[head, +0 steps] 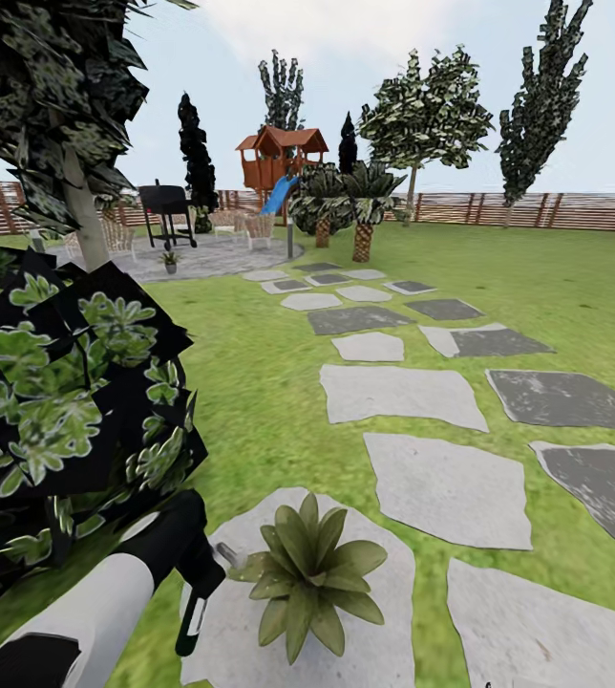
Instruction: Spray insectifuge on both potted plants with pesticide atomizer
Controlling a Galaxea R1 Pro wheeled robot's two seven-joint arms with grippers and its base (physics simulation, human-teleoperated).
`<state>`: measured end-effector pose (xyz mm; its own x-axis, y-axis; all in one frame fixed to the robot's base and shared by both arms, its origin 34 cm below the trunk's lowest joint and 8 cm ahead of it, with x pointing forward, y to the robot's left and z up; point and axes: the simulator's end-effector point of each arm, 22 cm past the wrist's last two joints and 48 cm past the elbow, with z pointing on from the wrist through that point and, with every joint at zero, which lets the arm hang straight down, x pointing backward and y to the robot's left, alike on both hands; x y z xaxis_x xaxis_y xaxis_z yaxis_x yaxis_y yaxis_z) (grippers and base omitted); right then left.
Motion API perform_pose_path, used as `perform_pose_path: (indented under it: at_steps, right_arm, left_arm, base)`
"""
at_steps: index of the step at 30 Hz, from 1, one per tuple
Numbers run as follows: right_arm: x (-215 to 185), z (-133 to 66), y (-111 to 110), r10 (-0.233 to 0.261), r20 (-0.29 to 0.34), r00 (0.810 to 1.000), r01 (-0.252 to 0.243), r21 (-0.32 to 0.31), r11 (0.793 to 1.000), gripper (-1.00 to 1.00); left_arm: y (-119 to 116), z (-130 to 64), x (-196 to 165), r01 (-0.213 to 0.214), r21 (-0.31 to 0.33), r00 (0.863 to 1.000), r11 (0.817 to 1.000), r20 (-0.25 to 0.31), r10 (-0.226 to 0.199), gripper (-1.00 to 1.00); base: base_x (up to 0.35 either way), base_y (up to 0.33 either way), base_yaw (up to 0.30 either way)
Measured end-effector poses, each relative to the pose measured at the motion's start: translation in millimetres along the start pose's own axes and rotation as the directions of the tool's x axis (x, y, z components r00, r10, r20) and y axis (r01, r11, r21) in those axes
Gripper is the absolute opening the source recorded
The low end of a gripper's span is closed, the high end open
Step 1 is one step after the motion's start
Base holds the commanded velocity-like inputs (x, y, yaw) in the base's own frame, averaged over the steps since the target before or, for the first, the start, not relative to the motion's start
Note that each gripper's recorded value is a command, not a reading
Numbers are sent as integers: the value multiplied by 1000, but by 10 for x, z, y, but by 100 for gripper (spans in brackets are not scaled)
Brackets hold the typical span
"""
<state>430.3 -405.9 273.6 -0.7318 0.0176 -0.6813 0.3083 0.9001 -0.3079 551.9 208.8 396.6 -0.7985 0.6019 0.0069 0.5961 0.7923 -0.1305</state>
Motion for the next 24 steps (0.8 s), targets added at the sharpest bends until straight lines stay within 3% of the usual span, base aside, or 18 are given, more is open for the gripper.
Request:
perform_pose_path:
  at_steps: [2, 8, 21, 24]
  right_arm:
    - [0, 0, 0, 0, 0, 1000, 0, 0, 1000, 100]
    - [0, -1, 4, 0, 0, 1000, 0, 0, 1000, 100]
    - [82, 8, -4, -4, -18, 1000, 4, 2, 1000, 100]
    - [103, 10, -3, -6, -23, 1000, 6, 3, 1000, 100]
  left_arm:
    - [54, 13, 55, 7, -5, 1000, 1000, -4, -7, -100]
    - [-54, 330, 464, 25, 28, 998, 999, -60, -23, -100]
    - [-98, 402, 474, 28, 37, 997, 999, -72, -26, -100]
    - [-51, 355, 399, 29, 26, 998, 999, -50, -28, -100]
  base:
    - [3, 0, 0]
    - [0, 0, 1]
    - [0, 0, 9]
    - [-83, -2, 0]
